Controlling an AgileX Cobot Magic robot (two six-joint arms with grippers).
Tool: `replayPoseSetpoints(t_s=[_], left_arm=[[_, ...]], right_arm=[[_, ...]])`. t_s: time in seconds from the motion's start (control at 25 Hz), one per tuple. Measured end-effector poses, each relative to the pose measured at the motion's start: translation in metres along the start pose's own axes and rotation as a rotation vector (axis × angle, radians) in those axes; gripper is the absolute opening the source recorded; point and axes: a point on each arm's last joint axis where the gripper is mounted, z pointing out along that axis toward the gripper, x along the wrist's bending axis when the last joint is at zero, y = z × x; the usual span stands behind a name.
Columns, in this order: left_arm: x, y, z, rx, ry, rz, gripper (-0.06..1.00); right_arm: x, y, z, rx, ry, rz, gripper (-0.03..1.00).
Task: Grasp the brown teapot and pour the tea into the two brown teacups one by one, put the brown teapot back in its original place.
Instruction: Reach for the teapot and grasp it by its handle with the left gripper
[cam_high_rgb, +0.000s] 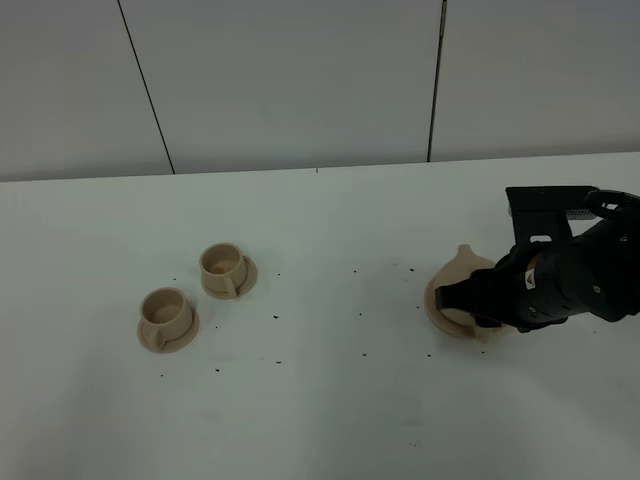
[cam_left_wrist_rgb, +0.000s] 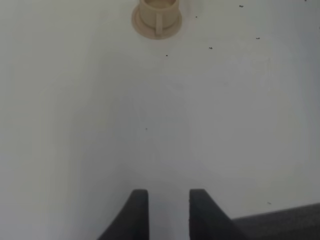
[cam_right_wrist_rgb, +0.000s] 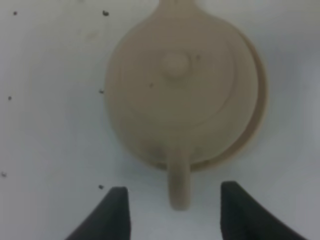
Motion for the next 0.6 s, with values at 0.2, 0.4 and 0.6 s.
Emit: replayPoseSetpoints(t_s=[0.2, 0.4, 0.6], left_arm=[[0.000, 0.000, 0.000, 0.000, 0.000, 0.000, 0.27], [0.000, 0.000, 0.000, 0.000, 0.000, 0.000, 0.27], [0.000, 0.000, 0.000, 0.000, 0.000, 0.000, 0.27]], right_arm=[[-0.006, 0.003, 0.002, -0.020, -0.007, 0.002, 0.40], [-0.009, 0.000, 0.012, 0.001, -0.015, 0.006, 0.40], [-0.010, -0.001, 0.017, 0.001, -0.014, 0.006, 0.40]])
